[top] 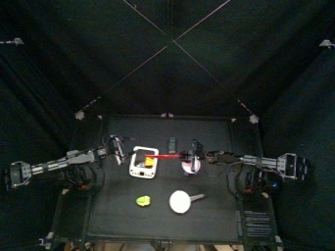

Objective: Grab knife with both hands

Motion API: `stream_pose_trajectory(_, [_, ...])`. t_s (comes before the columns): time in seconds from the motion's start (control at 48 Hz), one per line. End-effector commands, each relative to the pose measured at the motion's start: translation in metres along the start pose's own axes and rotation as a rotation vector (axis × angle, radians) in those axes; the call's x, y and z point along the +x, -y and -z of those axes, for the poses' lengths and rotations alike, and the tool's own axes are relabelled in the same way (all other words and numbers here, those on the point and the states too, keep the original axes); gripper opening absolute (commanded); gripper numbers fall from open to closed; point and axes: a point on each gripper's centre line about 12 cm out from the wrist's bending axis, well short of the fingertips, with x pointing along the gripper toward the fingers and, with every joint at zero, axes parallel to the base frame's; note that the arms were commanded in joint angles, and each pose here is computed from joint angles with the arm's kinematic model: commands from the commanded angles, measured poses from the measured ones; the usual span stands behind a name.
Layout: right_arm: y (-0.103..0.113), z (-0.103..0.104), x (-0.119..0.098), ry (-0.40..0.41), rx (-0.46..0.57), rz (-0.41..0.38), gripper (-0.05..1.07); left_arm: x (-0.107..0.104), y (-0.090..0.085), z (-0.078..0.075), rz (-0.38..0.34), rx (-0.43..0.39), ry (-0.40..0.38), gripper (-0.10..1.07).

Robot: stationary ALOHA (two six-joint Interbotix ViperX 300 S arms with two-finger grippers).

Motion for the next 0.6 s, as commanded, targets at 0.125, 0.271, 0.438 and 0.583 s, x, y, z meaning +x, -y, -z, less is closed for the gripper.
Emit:
stream_pose_trajectory(0.125, [0.003, -0.015, -0.001, 0.043, 0.0, 0.006, 0.22, 0.012, -0.047, -0.003, -0.166, -0.131, -0.122, 0.95])
stream_pose_trajectory(0.271, [0.006, -0.016, -0.002, 0.046, 0.003, 0.016, 0.22, 0.021, -0.063, -0.003, -0.201, -0.162, -0.248, 0.95])
stream_pose_trajectory(0.438, [0.009, -0.014, -0.003, 0.044, 0.02, 0.029, 0.22, 0.042, -0.076, -0.002, -0.219, -0.234, -0.32, 0.95])
stream_pose_trajectory(0.583, [0.01, -0.009, -0.003, 0.028, 0.027, 0.034, 0.22, 0.053, -0.084, 0.001, -0.229, -0.228, -0.346, 0.95])
